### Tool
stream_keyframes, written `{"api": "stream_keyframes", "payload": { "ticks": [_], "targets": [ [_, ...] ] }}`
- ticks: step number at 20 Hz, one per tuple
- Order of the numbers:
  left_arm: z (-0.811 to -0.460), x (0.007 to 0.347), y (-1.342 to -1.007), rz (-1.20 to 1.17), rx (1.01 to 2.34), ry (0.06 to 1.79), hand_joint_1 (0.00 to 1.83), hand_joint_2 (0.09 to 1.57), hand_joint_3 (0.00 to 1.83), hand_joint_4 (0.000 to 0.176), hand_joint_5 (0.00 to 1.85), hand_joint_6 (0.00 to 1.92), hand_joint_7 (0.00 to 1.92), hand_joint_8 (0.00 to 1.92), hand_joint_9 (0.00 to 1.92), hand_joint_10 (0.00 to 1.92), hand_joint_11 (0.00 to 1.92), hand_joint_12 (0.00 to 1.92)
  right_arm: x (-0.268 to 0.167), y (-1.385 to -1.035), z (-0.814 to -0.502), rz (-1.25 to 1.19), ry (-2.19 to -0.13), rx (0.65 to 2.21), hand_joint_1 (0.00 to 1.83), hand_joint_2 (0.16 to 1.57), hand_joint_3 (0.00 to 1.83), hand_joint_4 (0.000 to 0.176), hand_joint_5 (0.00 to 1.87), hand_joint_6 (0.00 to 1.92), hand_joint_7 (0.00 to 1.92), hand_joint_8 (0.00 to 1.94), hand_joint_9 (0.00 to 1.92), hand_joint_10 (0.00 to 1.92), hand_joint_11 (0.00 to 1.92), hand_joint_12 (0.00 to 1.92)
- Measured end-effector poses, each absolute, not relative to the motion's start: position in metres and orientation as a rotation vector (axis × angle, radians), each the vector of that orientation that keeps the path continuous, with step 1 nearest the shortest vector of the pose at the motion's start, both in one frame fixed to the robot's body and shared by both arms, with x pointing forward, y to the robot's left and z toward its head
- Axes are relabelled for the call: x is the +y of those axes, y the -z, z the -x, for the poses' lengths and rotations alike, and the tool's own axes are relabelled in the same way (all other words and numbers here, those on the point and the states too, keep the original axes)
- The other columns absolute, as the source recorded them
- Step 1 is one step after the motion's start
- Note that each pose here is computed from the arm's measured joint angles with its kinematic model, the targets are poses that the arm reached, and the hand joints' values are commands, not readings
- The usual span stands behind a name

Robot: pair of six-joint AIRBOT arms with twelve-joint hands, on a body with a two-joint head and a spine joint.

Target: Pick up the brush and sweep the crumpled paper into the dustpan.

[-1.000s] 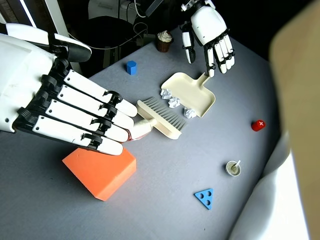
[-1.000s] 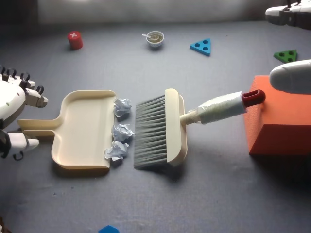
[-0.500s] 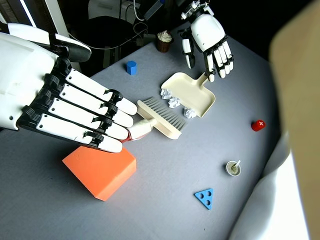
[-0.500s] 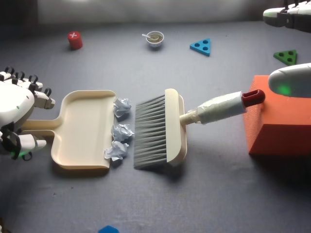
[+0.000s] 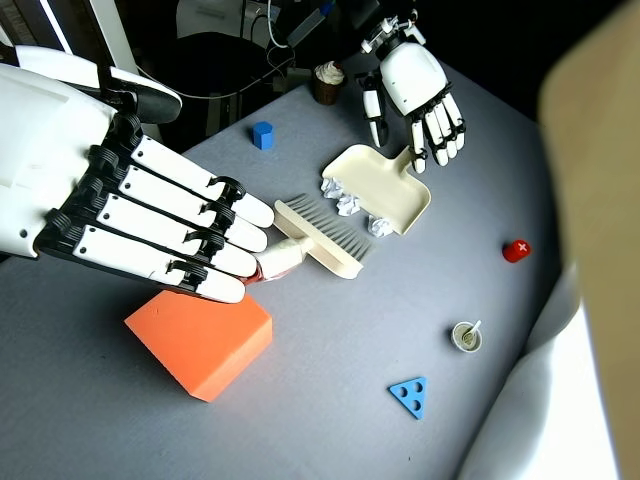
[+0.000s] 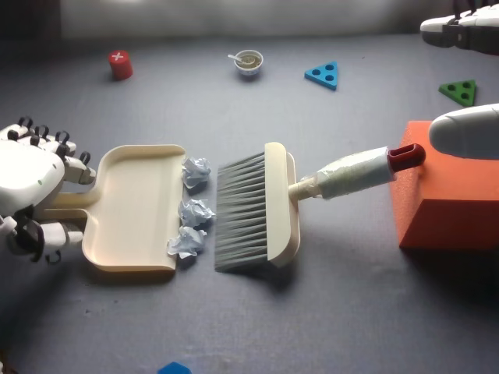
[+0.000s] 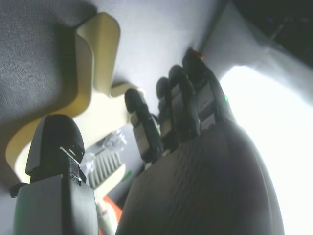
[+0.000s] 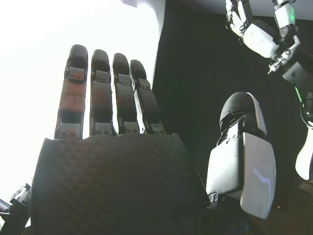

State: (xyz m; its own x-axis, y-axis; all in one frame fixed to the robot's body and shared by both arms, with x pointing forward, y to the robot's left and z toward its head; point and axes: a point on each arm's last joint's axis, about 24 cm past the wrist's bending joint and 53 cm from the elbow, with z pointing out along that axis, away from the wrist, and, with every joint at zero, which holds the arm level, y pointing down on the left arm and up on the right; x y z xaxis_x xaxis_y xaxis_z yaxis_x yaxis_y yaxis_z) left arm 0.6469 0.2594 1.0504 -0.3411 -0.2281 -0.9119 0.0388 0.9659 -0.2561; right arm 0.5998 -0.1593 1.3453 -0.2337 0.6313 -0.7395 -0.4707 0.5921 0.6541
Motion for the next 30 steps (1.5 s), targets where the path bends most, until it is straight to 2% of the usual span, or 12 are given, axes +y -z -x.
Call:
{"api": "stream_keyframes", "payload": {
  "ticks": [7, 12, 13, 14, 16, 20, 21, 22, 26, 27, 28, 30],
  "targets": [
    [-0.646, 0.259, -1.037, 0.146, 1.918, 0.269, 0.83, 1.17, 0.0, 0.068, 0.59, 0.01, 0.27, 0.0, 0.23, 0.0, 0.03, 0.55, -0.159, -1.345, -0.6, -0.143, -1.03, 1.488, 0.04, 1.04, 0.0, 0.0, 0.19, 0.0, 0.23, 0.0, 0.24, 0.0, 0.26, 0.0],
    [-0.649, 0.261, -1.034, 0.155, 1.903, 0.263, 0.9, 1.17, 0.0, 0.023, 0.76, 0.02, 0.32, 0.0, 0.25, 0.0, 0.0, 0.62, -0.159, -1.345, -0.6, -0.142, -1.031, 1.49, 0.04, 1.04, 0.0, 0.0, 0.2, 0.0, 0.24, 0.01, 0.25, 0.01, 0.27, 0.01],
    [-0.649, 0.26, -1.034, 0.154, 1.901, 0.263, 0.94, 1.18, 0.02, 0.126, 0.8, 0.98, 0.35, 0.0, 0.28, 0.0, 0.02, 0.63, -0.159, -1.345, -0.6, -0.142, -1.031, 1.49, 0.05, 1.04, 0.0, 0.0, 0.2, 0.0, 0.24, 0.01, 0.25, 0.01, 0.28, 0.01],
    [-0.65, 0.26, -1.034, 0.155, 1.895, 0.263, 0.96, 1.19, 0.01, 0.13, 0.81, 1.19, 0.36, 0.0, 0.29, 0.0, 0.02, 0.64, -0.159, -1.345, -0.6, -0.142, -1.031, 1.491, 0.05, 1.04, 0.0, 0.0, 0.21, 0.0, 0.25, 0.01, 0.26, 0.01, 0.28, 0.01],
    [-0.652, 0.261, -1.037, 0.156, 1.876, 0.257, 1.01, 1.18, 0.0, 0.059, 0.85, 1.18, 0.39, 0.0, 0.32, 0.01, 0.02, 0.66, -0.158, -1.344, -0.599, -0.14, -1.031, 1.492, 0.07, 1.03, 0.0, 0.0, 0.22, 0.01, 0.26, 0.01, 0.27, 0.01, 0.29, 0.01],
    [-0.652, 0.261, -1.035, 0.166, 1.884, 0.26, 0.99, 1.19, 0.0, 0.08, 0.84, 1.2, 0.35, 0.0, 0.29, 0.0, 0.0, 0.65, -0.158, -1.344, -0.599, -0.14, -1.032, 1.492, 0.03, 1.04, 0.0, 0.0, 0.19, 0.0, 0.24, 0.0, 0.25, 0.0, 0.27, 0.0],
    [-0.652, 0.261, -1.035, 0.165, 1.884, 0.26, 1.0, 1.19, 0.0, 0.051, 0.83, 1.21, 0.35, 0.0, 0.29, 0.0, 0.0, 0.62, -0.158, -1.344, -0.599, -0.139, -1.032, 1.493, 0.08, 1.03, 0.0, 0.0, 0.21, 0.01, 0.26, 0.01, 0.27, 0.01, 0.29, 0.01],
    [-0.652, 0.261, -1.035, 0.165, 1.884, 0.26, 0.99, 1.19, 0.0, 0.082, 0.84, 1.2, 0.36, 0.0, 0.3, 0.01, 0.02, 0.62, -0.158, -1.344, -0.599, -0.14, -1.032, 1.492, 0.12, 1.03, 0.0, 0.0, 0.22, 0.01, 0.26, 0.01, 0.28, 0.01, 0.3, 0.02],
    [-0.652, 0.262, -1.035, 0.154, 1.885, 0.252, 0.94, 1.23, 0.0, 0.131, 0.77, 1.31, 0.34, 0.0, 0.28, 0.01, 0.0, 0.62, -0.158, -1.344, -0.599, -0.139, -1.032, 1.492, 0.54, 1.05, 0.0, 0.0, 0.22, 0.0, 0.28, 0.01, 0.29, 0.01, 0.32, 0.02],
    [-0.653, 0.262, -1.036, 0.151, 1.888, 0.249, 0.95, 1.22, 0.0, 0.114, 0.78, 1.28, 0.36, 0.0, 0.29, 0.01, 0.0, 0.65, -0.158, -1.344, -0.599, -0.14, -1.032, 1.492, 0.62, 1.03, 0.0, 0.0, 0.24, 0.01, 0.29, 0.01, 0.3, 0.01, 0.33, 0.02],
    [-0.653, 0.263, -1.036, 0.153, 1.892, 0.247, 0.98, 1.22, 0.0, 0.067, 0.8, 1.27, 0.36, 0.0, 0.3, 0.01, 0.01, 0.66, -0.158, -1.344, -0.599, -0.14, -1.032, 1.492, 0.79, 1.0, 0.0, 0.0, 0.31, 0.01, 0.31, 0.01, 0.32, 0.01, 0.34, 0.02],
    [-0.655, 0.264, -1.036, 0.144, 1.901, 0.243, 1.0, 1.2, 0.0, 0.059, 0.83, 1.21, 0.39, 0.01, 0.33, 0.01, 0.01, 0.68, -0.158, -1.344, -0.599, -0.14, -1.033, 1.492, 0.84, 1.02, 0.01, 0.0, 0.24, 0.0, 0.24, 0.0, 0.25, 0.0, 0.3, 0.0]
  ]
}}
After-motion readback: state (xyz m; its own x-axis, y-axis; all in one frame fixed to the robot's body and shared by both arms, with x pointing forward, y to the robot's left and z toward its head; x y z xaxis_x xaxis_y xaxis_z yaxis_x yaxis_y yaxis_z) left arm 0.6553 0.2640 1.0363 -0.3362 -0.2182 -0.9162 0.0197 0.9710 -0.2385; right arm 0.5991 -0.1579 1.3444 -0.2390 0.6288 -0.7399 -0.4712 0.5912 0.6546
